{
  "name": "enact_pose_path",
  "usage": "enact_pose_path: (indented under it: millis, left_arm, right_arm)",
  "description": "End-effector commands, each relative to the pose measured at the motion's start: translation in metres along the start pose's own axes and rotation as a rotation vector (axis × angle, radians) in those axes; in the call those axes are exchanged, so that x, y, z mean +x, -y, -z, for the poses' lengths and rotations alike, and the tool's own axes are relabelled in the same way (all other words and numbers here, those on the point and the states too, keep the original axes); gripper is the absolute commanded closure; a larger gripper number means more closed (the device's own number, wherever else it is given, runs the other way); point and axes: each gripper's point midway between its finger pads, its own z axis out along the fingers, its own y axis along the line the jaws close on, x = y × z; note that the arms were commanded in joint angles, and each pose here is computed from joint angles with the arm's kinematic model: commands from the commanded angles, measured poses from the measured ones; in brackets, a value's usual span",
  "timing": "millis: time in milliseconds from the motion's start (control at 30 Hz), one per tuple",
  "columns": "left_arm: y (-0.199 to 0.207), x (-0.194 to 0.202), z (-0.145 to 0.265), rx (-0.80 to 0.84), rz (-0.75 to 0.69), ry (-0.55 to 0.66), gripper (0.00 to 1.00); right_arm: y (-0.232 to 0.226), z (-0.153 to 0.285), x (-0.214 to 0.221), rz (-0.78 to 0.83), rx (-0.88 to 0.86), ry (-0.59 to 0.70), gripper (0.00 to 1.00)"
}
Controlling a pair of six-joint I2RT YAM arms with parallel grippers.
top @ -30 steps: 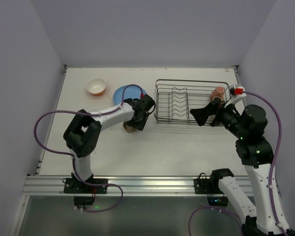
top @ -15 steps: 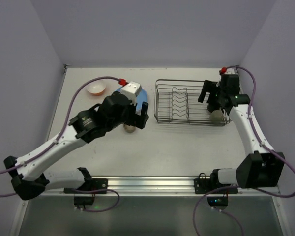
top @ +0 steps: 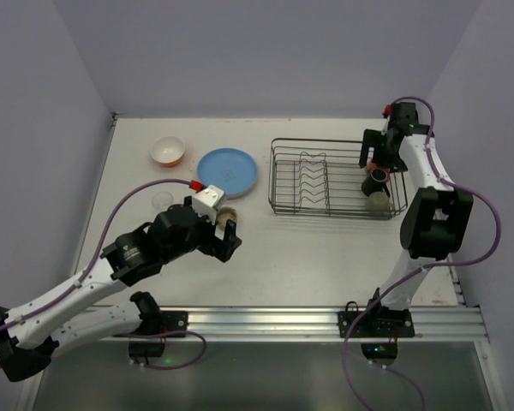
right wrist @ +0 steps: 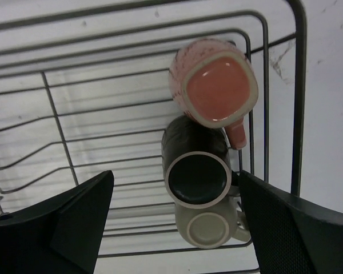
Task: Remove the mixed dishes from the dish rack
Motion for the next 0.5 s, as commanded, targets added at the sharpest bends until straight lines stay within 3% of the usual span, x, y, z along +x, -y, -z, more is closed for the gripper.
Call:
enact_pose_path:
  millis: [0,100,467]
  left_arm:
    - [0.008,-0.016,0.000,0.051,-0.027,0.074,0.00]
    - [0.013,-0.013,0.000,0.081,-0.034,0.063,0.00]
    - [0.016,-0.013,0.002,0.099,-0.037,0.069,0.00]
  right_arm:
    - [0.014,0.004,0.012,0.042,0.042,-0.071,0.10]
    - [0.015,-0.004,0.016,0.038,0.046,-0.092,0.16]
    - [0.020,-0.027,0.023,0.046,0.071,-0.141,0.27]
